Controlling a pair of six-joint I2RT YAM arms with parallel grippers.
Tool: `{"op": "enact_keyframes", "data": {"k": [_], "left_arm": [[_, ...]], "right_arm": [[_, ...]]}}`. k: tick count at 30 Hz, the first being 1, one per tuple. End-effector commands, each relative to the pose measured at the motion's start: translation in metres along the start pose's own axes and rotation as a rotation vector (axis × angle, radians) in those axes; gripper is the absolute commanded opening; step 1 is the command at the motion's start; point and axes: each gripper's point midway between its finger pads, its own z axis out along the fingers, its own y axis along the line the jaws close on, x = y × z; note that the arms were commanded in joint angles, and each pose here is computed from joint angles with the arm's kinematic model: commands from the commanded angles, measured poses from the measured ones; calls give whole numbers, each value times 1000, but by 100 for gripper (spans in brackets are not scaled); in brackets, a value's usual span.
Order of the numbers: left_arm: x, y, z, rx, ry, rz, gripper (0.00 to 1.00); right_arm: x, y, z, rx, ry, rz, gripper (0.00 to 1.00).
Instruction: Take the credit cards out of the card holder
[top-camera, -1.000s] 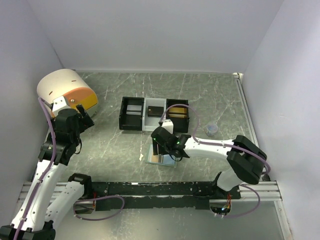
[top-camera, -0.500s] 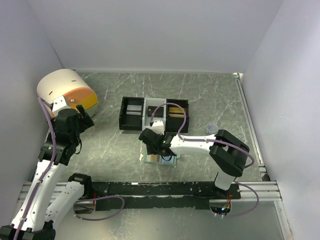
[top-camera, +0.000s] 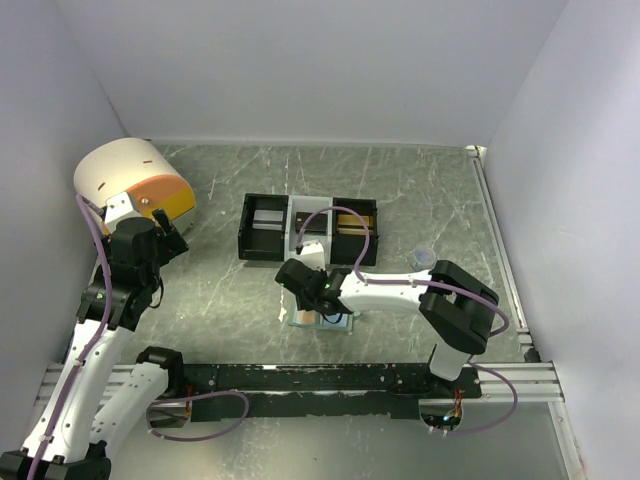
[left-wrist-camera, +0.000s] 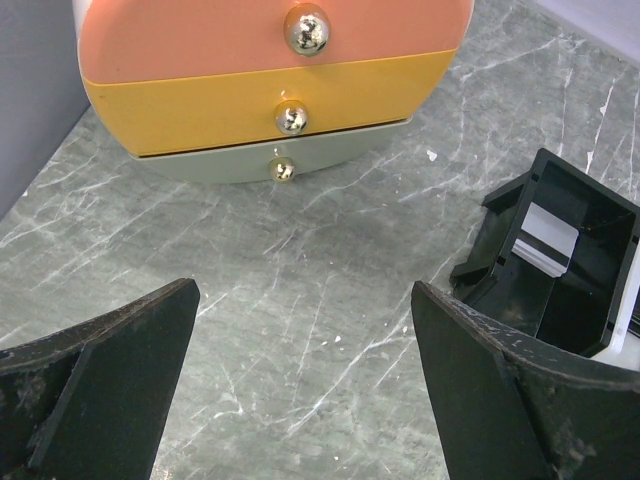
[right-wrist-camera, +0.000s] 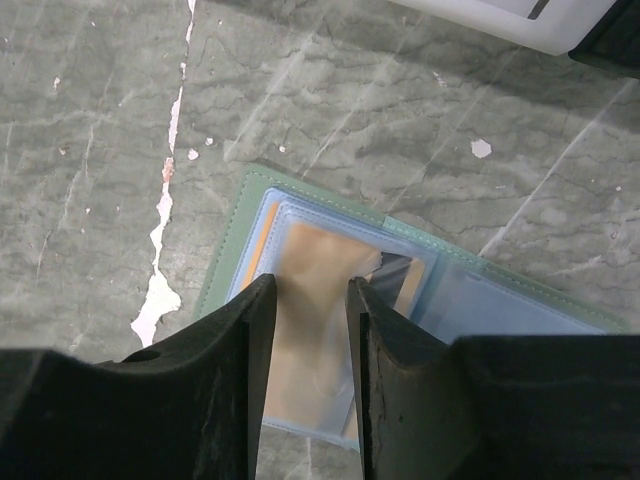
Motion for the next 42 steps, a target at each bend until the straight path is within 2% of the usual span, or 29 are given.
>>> {"op": "enact_keyframes", "data": {"k": [1, 2, 5, 12, 16, 29, 34, 37, 40, 42], "left_arm": [[-4, 3, -2, -10, -13, 0, 100], [-4, 3, -2, -9, -15, 0, 100], [-4, 3, -3, -3, -16, 0, 100], [-4, 3, -3, -5, -16, -1, 100], [-5, 2, -4, 2, -20, -2, 100], [-4, 2, -3, 3, -16, 1, 100], [-4, 2, -3, 3, -15, 1, 100], [-4, 1, -3, 6, -13, 2, 100], [-3, 0, -3, 12, -10, 3, 100], [-2, 0, -2, 13, -7, 5, 100]], "right_arm": [[5, -15, -7, 51, 8, -27, 37], [4, -16, -8, 59, 8, -25, 43], [-1, -20, -13, 80, -3, -21, 48], [0, -25, -16, 113, 8, -13, 74], [-5, -19, -14, 109, 1, 12, 81], [12, -4, 6, 78, 56, 44, 82], [24, -8, 11, 86, 74, 57, 68], [28, -14, 9, 81, 71, 62, 64], [22, -3, 3, -9, 57, 66, 66], [22, 2, 0, -45, 63, 73, 73]]}}
